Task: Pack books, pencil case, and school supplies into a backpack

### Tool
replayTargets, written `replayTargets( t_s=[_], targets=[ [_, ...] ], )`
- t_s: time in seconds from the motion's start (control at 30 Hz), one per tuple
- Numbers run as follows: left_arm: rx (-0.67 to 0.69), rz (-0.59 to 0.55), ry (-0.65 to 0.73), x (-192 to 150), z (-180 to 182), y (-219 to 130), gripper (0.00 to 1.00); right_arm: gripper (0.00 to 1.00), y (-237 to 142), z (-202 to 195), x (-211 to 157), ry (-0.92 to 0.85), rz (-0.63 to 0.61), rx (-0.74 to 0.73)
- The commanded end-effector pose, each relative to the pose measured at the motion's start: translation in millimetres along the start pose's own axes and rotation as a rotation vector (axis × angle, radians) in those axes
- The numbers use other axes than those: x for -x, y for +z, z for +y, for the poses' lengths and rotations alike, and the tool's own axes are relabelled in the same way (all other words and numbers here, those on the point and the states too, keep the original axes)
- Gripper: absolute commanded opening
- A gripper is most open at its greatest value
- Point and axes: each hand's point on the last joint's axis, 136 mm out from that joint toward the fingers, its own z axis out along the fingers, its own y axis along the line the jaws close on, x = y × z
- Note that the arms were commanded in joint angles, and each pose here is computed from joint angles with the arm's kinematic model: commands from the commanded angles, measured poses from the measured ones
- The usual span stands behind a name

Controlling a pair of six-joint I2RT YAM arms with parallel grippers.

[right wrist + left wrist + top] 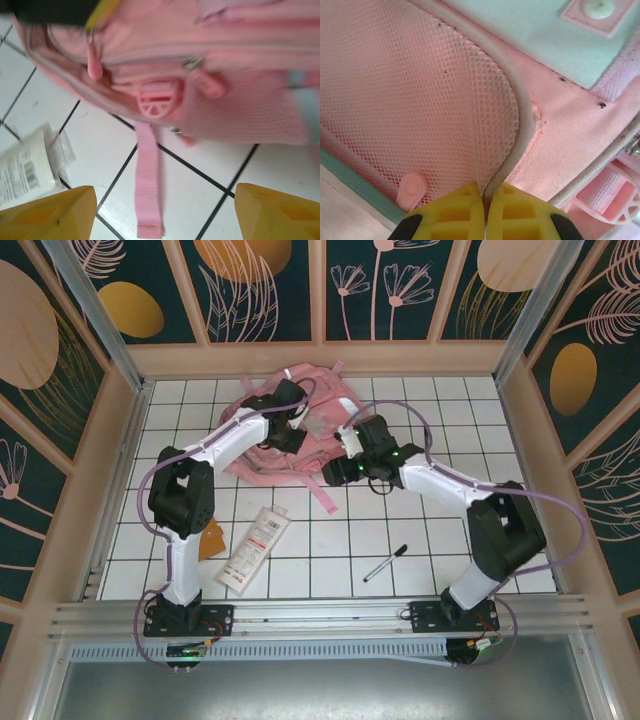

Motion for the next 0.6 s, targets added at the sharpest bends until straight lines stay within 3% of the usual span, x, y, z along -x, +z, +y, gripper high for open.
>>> replayTargets(
  t_s=[0.0,0.2,0.57],
  targets=[
    [-0.062,-0.078,-0.049,29,-7,-49,0.0,0.74,2,2,21,-0.119,0.024,0.078],
    [-0.184,-0.057,-0.07,38,-28,-63,0.0,0.73,14,-31,47,-0.088,0.024,0.061],
    [-0.199,-0.017,-0.057,49,-32,-63,0.0,0.67,18,-53,55,-0.167,0.041,0.025]
  ],
)
